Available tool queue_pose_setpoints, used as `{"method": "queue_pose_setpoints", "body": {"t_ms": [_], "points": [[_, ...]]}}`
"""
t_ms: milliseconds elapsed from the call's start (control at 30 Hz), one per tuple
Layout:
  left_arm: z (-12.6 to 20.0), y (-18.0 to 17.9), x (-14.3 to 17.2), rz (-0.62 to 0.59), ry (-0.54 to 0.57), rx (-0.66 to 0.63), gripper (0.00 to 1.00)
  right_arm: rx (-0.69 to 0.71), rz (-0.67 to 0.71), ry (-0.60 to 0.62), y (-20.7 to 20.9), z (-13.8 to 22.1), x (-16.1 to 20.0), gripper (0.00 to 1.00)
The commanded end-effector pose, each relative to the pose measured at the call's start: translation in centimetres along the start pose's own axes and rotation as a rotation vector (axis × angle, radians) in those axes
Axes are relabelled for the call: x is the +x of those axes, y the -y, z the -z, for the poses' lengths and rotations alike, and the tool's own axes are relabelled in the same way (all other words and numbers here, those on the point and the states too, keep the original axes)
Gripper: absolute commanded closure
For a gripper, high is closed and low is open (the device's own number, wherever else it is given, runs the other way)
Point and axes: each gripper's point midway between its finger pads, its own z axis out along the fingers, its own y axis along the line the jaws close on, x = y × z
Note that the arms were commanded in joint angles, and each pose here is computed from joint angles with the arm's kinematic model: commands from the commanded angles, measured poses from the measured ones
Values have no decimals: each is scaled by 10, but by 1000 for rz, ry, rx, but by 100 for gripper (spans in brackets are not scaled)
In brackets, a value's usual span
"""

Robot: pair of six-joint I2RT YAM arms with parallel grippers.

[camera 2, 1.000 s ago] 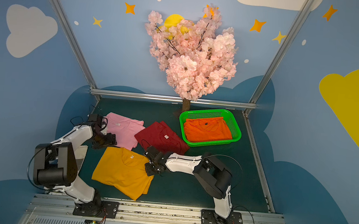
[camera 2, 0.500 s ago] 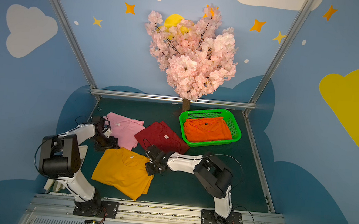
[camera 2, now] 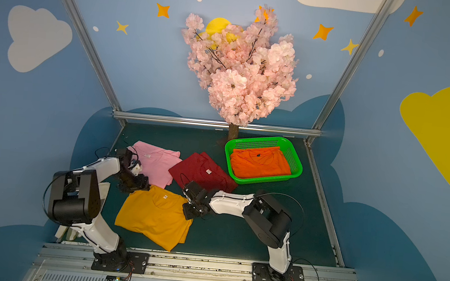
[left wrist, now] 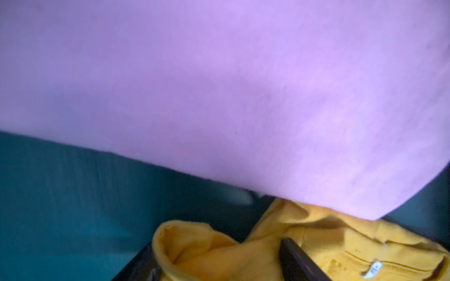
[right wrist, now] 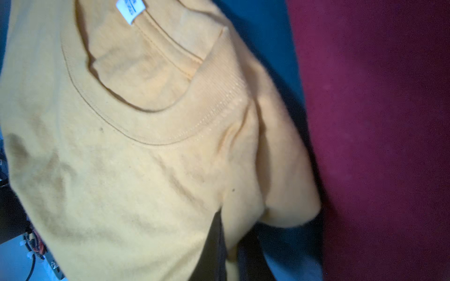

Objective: Put the folded t-shirts into the basket
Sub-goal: Pick up the T-shirt from the center of the board.

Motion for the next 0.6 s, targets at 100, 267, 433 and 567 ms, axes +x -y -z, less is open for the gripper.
{"method": "queue_pose_setpoints", "body": {"t_ms": [100, 267, 433, 567], "points": [[-23, 5, 20, -7, -131, 21, 38, 30, 2, -54, 13, -29, 17, 95], [-19, 11, 21, -18, -125, 21, 61, 28, 1, -49, 12, -28, 14, 97], [-8, 26, 16, -37, -80, 66, 78, 35, -2, -39, 13, -28, 11, 100], [1, 39, 13, -50, -53, 97, 90, 38, 6, -13, 12, -24, 5, 100]]}}
